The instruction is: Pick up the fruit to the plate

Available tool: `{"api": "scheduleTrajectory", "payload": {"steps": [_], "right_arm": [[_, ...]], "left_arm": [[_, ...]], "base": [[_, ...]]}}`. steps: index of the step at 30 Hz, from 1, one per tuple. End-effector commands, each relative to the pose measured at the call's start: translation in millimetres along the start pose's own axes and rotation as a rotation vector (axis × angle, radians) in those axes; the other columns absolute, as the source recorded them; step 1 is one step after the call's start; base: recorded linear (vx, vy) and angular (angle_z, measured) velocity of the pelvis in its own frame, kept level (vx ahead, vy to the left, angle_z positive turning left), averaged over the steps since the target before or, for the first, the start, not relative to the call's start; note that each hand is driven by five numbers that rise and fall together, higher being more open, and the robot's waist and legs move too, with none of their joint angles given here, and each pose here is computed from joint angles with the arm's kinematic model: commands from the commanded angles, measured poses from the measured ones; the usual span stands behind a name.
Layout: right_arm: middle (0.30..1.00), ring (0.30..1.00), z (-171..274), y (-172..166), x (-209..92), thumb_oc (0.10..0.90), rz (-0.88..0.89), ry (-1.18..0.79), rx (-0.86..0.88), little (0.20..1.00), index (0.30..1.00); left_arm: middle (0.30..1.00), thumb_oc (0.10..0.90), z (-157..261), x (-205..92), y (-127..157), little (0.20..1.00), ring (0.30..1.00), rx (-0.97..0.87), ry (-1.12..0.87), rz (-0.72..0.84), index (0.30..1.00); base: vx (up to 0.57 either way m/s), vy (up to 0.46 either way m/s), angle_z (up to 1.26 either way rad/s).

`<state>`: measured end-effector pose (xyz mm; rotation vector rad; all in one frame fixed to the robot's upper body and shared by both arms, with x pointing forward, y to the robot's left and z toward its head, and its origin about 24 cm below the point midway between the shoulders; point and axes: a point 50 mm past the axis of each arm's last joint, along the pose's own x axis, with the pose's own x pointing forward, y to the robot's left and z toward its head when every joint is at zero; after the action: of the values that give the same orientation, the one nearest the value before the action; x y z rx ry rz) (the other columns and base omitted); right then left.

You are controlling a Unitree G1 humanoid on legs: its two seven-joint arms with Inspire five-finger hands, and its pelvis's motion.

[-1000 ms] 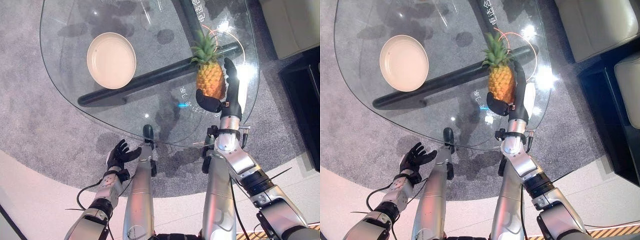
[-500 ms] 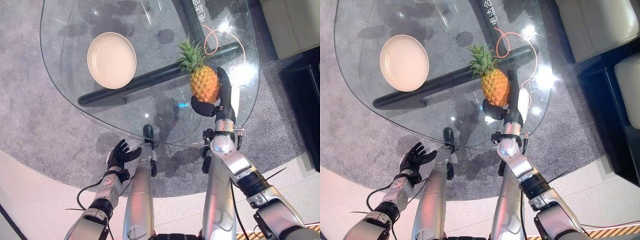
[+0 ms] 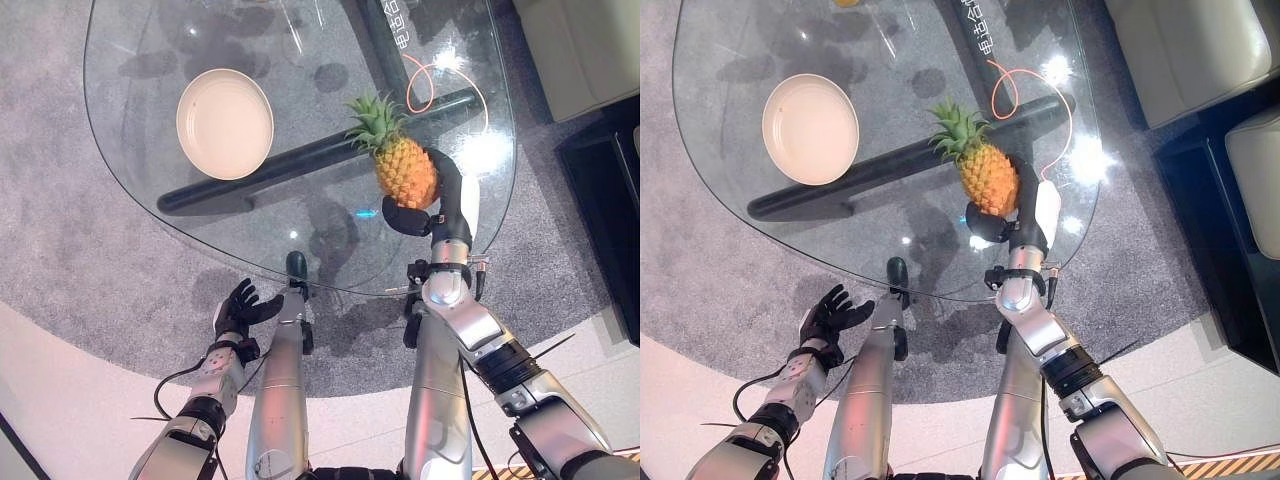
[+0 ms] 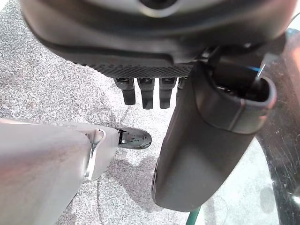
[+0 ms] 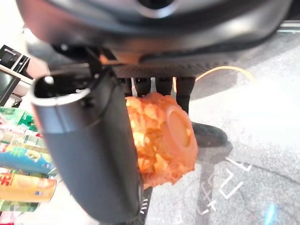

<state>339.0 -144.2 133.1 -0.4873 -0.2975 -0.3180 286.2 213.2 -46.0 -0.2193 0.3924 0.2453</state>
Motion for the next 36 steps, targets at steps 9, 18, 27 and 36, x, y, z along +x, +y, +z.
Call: {"api": "scheduleTrajectory", "payload": {"steps": [9,18,27,36], "right_arm": [[0.300,0.300,16,-19,8,0.100,-0.097,-0.119,-0.003,0.200,0.300],[0.300,0.300,15,-33,17,0.100,-0.199,-0.099,0.007,0.200,0.300],[0.300,0.300,23,-52,20,0.100,-0.334,-0.149,0.043,0.200,0.300],[0.300,0.300,37,-60,16,0.100,-0.406,-0.279,0.088,0.200,0.300]], "left_arm": [[0.900,0.800,-3,-8,34,0.900,0.900,-0.270,-0.049,0.242,0.900],[0.900,0.800,40,-8,74,0.900,0.900,-0.500,-0.214,0.627,0.900],[0.900,0.800,118,-21,72,0.900,0.900,-0.624,-0.599,0.756,0.900],[0.900,0.800,170,-41,53,0.900,0.900,-0.607,-0.902,0.695,0.900]], "base": [[0.00,0.000,0.00],[0.00,0.000,0.00],[0.00,-0.004,0.00],[0.00,-0.003,0.00]]}}
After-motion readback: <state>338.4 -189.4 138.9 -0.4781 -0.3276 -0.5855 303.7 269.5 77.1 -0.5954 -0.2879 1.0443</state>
